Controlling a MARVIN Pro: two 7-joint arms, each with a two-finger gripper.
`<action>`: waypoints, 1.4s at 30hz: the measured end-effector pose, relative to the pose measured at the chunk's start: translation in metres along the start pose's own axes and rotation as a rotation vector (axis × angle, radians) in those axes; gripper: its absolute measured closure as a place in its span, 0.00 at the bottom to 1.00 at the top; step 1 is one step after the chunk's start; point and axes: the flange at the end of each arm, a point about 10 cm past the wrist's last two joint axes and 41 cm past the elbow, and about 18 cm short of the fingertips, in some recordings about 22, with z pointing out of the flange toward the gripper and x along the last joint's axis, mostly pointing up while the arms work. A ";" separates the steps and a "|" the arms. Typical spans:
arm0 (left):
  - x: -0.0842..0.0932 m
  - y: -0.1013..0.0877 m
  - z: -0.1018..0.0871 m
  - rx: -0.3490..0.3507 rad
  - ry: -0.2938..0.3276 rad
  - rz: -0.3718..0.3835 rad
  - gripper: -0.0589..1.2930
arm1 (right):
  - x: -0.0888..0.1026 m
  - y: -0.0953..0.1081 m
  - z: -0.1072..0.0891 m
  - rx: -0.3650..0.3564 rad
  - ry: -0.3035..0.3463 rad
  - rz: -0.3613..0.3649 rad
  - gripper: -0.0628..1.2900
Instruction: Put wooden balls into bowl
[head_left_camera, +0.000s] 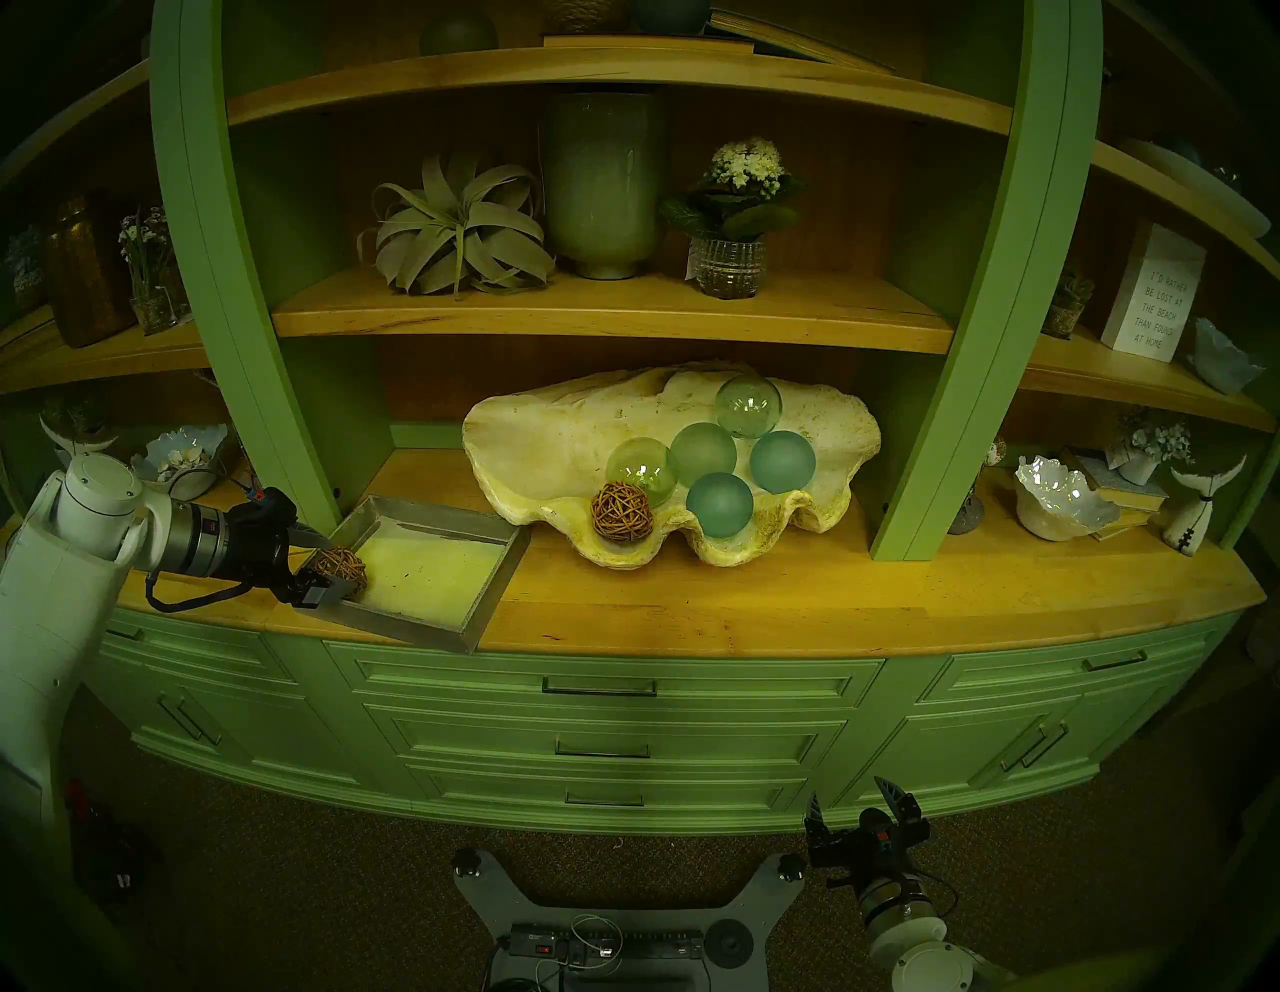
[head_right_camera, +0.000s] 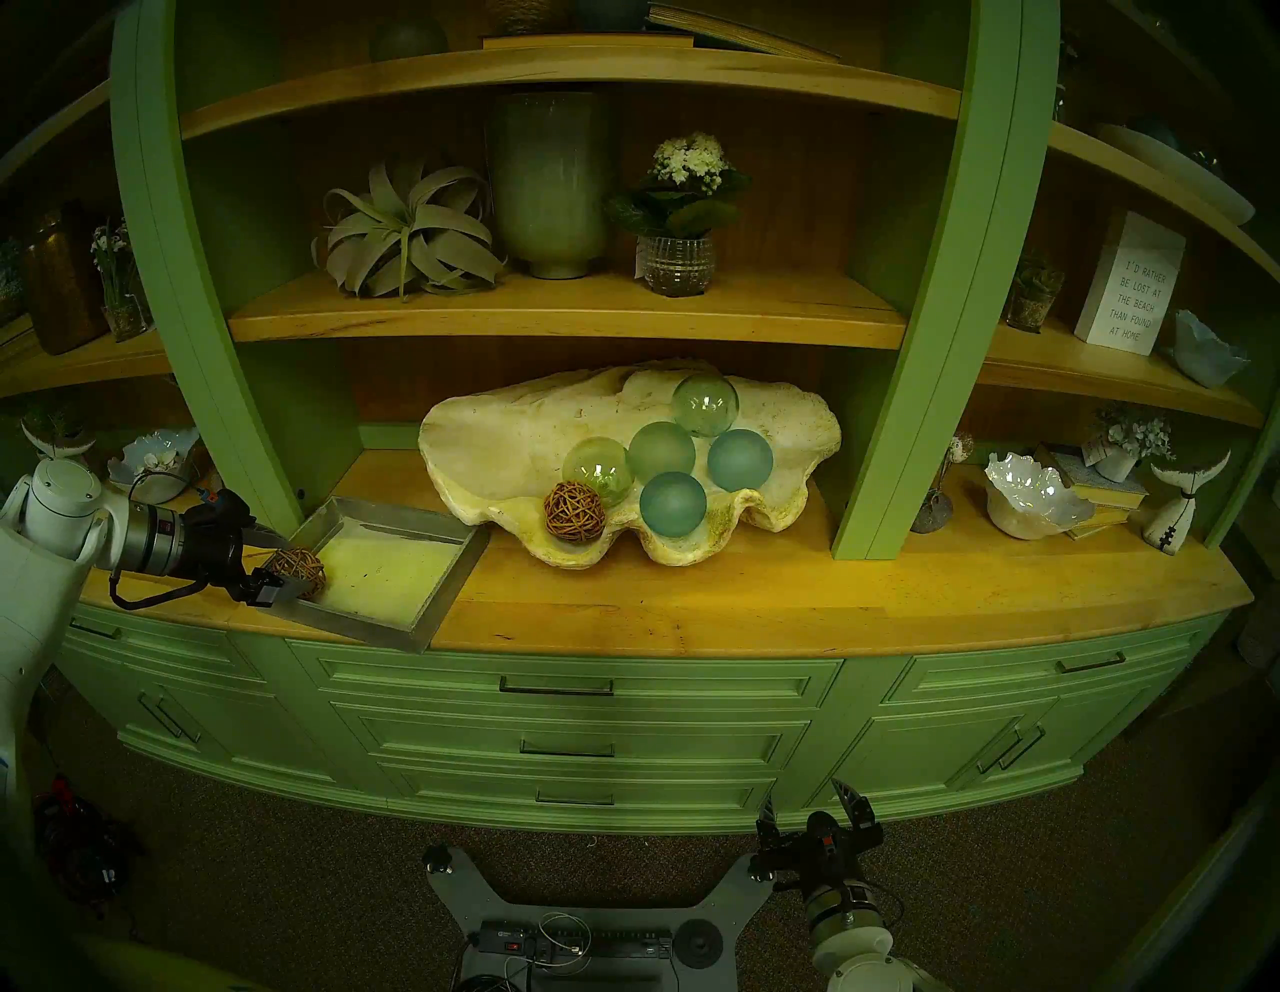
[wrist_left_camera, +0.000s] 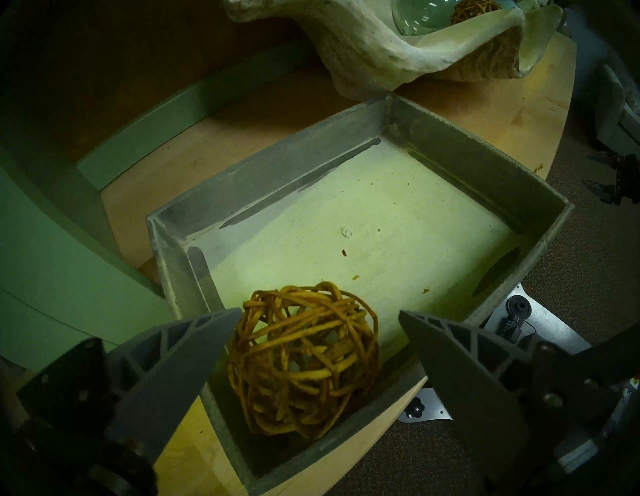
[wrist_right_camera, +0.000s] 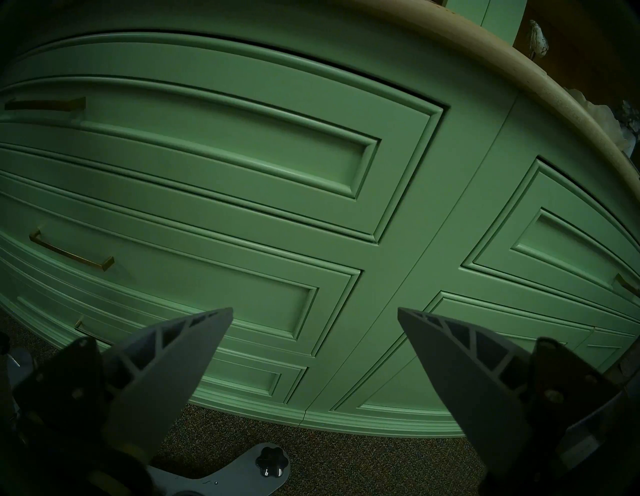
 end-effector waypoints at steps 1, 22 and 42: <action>0.000 0.000 0.001 0.001 0.000 0.000 0.06 | 0.000 0.000 0.000 0.000 0.000 0.000 0.04; 0.016 -0.002 0.013 -0.034 0.013 0.059 0.53 | 0.000 0.000 0.000 0.000 0.000 0.000 0.04; 0.003 -0.008 0.006 -0.047 -0.069 0.074 0.04 | 0.000 0.000 0.000 0.000 0.000 0.000 0.04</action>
